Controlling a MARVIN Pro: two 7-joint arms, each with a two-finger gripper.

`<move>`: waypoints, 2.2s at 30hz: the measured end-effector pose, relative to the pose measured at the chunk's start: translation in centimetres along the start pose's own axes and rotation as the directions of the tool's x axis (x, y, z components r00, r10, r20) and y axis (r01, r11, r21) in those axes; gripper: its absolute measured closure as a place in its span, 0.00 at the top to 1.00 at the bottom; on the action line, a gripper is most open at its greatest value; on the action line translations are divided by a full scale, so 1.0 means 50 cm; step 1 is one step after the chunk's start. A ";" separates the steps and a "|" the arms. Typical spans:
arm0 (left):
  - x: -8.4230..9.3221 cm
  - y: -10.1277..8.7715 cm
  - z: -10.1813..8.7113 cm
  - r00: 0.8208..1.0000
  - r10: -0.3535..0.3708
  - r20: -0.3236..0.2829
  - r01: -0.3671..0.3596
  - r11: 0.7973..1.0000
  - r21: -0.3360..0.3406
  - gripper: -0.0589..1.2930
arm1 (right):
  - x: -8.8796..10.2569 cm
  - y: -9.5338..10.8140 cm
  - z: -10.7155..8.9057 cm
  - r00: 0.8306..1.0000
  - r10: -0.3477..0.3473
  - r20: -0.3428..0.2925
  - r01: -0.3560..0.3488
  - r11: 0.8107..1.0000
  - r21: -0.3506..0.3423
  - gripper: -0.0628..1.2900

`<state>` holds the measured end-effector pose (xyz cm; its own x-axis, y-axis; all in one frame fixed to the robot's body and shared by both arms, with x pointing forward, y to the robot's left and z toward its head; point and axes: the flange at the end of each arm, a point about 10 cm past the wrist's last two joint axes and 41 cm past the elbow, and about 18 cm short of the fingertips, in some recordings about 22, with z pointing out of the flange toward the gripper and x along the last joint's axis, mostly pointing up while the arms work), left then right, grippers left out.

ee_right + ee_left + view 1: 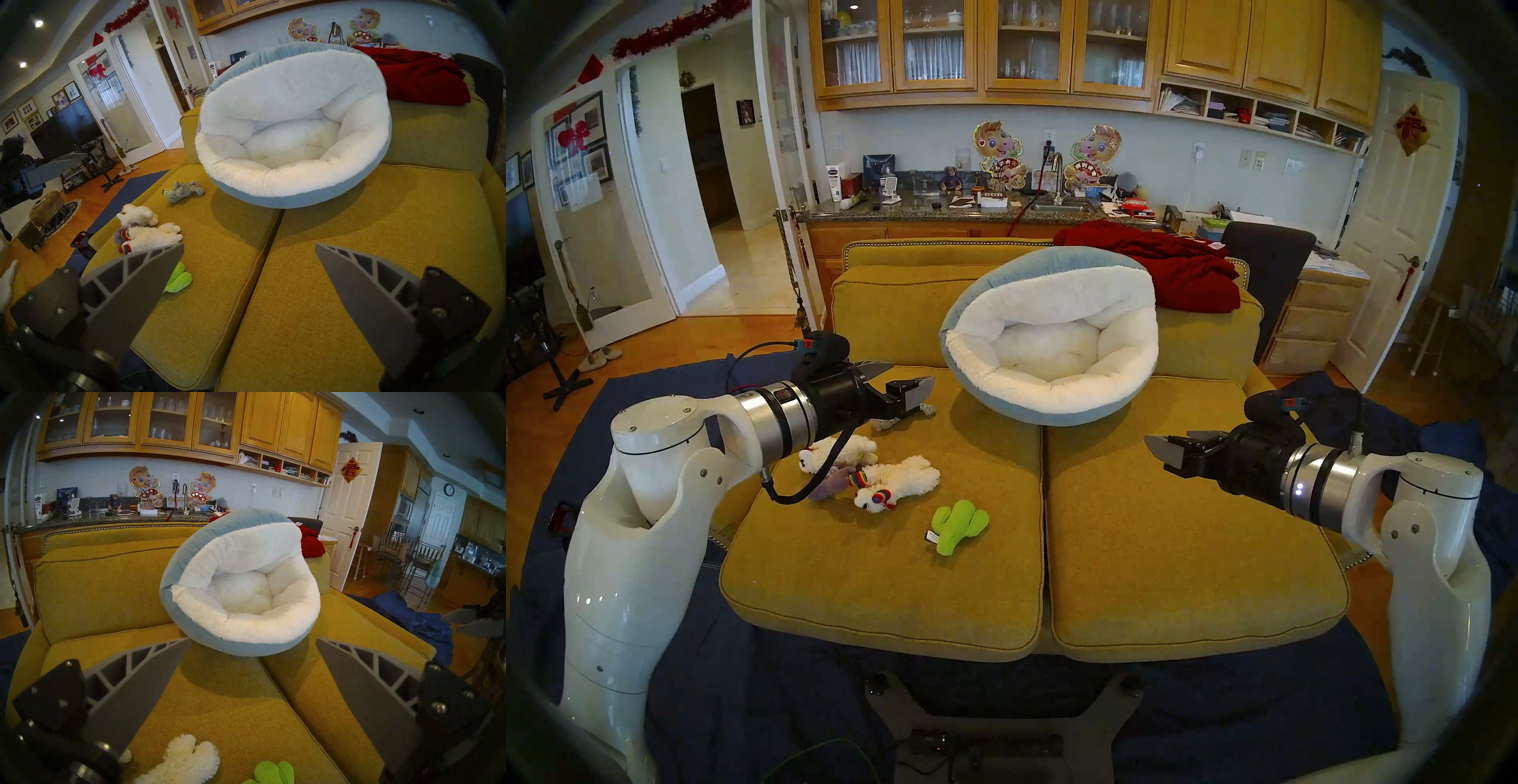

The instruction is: Put toys into dog bed

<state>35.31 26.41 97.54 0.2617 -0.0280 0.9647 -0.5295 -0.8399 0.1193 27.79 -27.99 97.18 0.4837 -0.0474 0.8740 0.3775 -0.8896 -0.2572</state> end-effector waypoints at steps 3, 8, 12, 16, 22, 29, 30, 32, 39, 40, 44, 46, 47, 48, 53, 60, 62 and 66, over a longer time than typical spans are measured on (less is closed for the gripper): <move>-0.001 0.000 0.000 1.000 0.000 0.001 0.000 1.000 0.000 0.97 | 0.000 0.000 0.000 1.000 0.000 0.000 0.000 1.000 0.000 0.97; -0.001 0.000 0.000 1.000 -0.001 0.002 0.001 1.000 0.000 0.97 | -0.001 0.000 0.000 1.000 0.001 0.001 -0.001 1.000 0.000 0.97; -0.002 0.000 0.000 1.000 -0.001 0.002 0.001 1.000 0.000 0.97 | -0.001 0.000 0.000 1.000 0.001 0.001 -0.001 1.000 0.000 0.97; -0.002 0.000 0.000 1.000 -0.001 0.003 0.001 1.000 0.000 0.97 | -0.001 0.000 0.000 1.000 0.001 0.002 -0.001 1.000 0.000 0.97; -0.002 0.000 0.000 1.000 -0.001 0.003 0.001 1.000 0.000 0.97 | -0.003 -0.001 0.002 1.000 -0.004 0.008 0.004 1.000 0.000 0.97; -0.002 0.000 0.000 1.000 -0.001 0.003 0.001 1.000 0.000 0.97 | 0.001 -0.012 0.001 1.000 -0.015 0.010 0.014 1.000 0.010 0.97; -0.002 0.000 0.000 1.000 -0.001 0.003 0.001 1.000 0.000 0.97 | 0.002 -0.014 0.001 1.000 -0.016 0.010 0.016 1.000 0.012 0.97; -0.002 0.000 0.000 1.000 -0.001 0.004 0.001 1.000 0.000 0.97 | 0.001 -0.025 0.005 1.000 -0.022 0.013 0.022 1.000 0.021 0.97; -0.003 0.000 0.000 1.000 -0.001 0.004 0.001 1.000 0.000 0.97 | -0.019 -0.068 0.031 0.998 -0.035 0.053 0.032 0.997 0.065 0.97; -0.003 0.000 0.000 1.000 -0.001 0.004 0.001 1.000 0.000 0.97 | -0.025 -0.077 0.039 0.997 -0.036 0.062 0.031 0.997 0.069 0.97; -0.003 0.000 0.000 1.000 -0.001 0.004 0.001 1.000 0.000 0.97 | -0.039 -0.097 0.057 0.996 -0.035 0.084 0.029 0.997 0.075 0.97; -0.003 0.000 0.000 1.000 -0.001 0.004 0.001 1.000 0.000 0.97 | -0.043 -0.105 0.065 0.995 -0.036 0.091 0.029 0.997 0.077 0.97; -0.003 0.000 0.000 1.000 -0.001 0.004 0.001 1.000 0.000 0.97 | -0.044 -0.109 0.068 0.995 -0.036 0.093 0.029 0.997 0.078 0.97; -0.003 0.000 0.000 1.000 -0.001 0.005 0.001 1.000 0.000 0.97 | -0.049 -0.119 0.077 0.994 -0.035 0.100 0.027 0.996 0.083 0.97; -0.003 0.000 0.000 1.000 -0.001 0.005 0.001 1.000 0.000 0.97 | -0.059 -0.140 0.101 0.993 -0.030 0.114 0.019 0.995 0.095 0.97; -0.003 0.000 0.000 1.000 -0.002 0.006 0.002 1.000 0.000 0.97 | -0.077 -0.174 0.146 0.990 -0.031 0.139 0.015 0.994 0.112 0.97; -0.003 0.000 0.000 1.000 -0.002 0.006 0.002 1.000 0.000 0.97 | -0.083 -0.179 0.159 0.989 -0.030 0.147 0.014 0.994 0.110 0.97; -0.004 0.000 0.000 1.000 -0.002 0.006 0.002 1.000 -0.001 0.97 | -0.105 -0.194 0.195 0.983 -0.029 0.179 0.010 0.994 0.107 0.97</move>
<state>35.27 26.42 97.35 0.2676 -0.0297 0.9631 -0.5294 -0.8396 0.1213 29.29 -14.69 91.07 0.6062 0.0608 0.7930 0.4648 -0.8361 -0.2912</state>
